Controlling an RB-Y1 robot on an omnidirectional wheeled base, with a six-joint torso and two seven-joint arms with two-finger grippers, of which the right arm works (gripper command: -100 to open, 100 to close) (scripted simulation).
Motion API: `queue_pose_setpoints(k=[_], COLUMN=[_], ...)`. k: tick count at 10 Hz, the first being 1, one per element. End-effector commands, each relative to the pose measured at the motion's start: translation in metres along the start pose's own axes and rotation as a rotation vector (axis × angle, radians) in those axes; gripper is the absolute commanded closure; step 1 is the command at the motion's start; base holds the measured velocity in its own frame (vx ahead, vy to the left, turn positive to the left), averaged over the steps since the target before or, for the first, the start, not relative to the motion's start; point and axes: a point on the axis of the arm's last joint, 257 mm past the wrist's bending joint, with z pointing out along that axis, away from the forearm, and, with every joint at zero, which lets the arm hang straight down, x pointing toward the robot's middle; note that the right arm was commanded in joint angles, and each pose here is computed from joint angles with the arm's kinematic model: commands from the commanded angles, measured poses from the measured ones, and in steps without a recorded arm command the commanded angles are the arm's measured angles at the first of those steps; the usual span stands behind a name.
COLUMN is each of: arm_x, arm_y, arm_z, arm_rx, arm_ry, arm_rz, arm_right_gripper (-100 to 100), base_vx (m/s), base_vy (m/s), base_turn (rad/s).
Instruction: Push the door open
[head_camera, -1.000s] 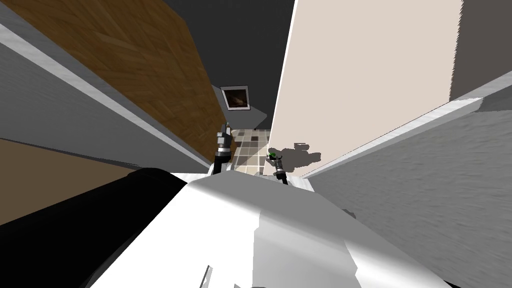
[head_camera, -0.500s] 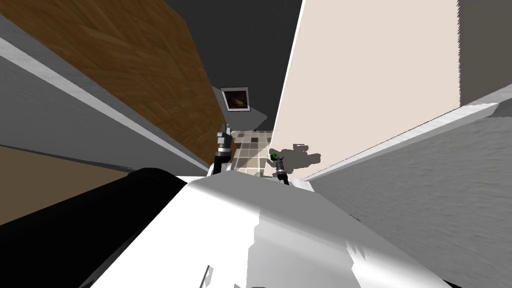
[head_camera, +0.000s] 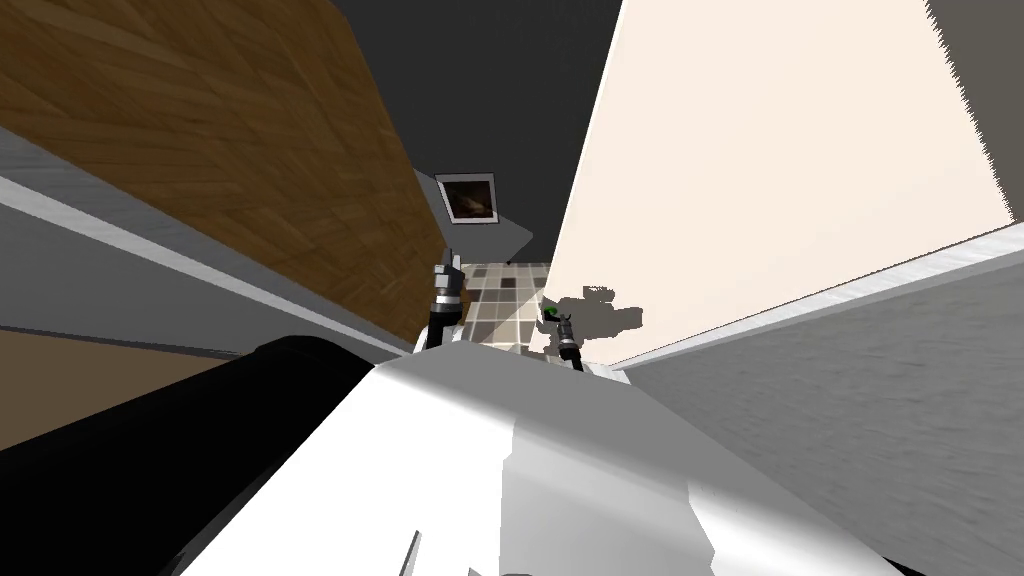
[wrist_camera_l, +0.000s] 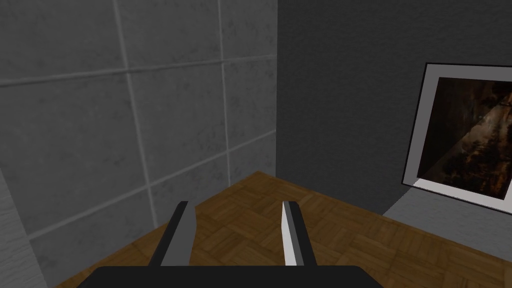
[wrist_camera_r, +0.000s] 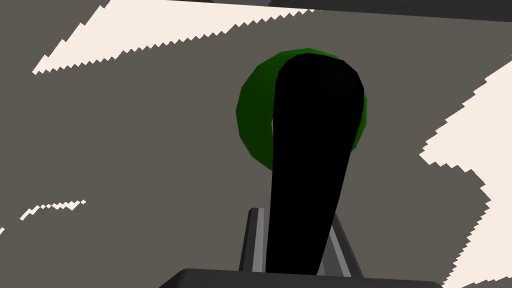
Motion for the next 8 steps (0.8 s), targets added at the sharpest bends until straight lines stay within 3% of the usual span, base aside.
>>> queue_pose_setpoints(k=[1, 2, 4, 6, 8], arm_x=[-0.018, -0.018, -0.040, -0.040, -0.056], arm_y=[0.005, 0.005, 0.005, 0.005, 0.004], arm_z=[0.0000, 0.0000, -0.0010, -0.0010, -0.0021], arm_rx=[-0.011, -0.011, -0.010, -0.010, -0.009], arm_ry=[-0.024, -0.024, -0.067, -0.067, -0.103], arm_rz=[-0.012, -0.012, -0.017, -0.017, -0.017], arm_right_gripper=[100, 100, 100, 100, 100], base_vx=[0.136, 0.045, 0.126, 0.083, 0.141], base_vy=[0.055, 0.025, 0.098, 0.055, 0.106], base_turn=[-0.034, 0.019, -0.090, -0.012, -0.068])
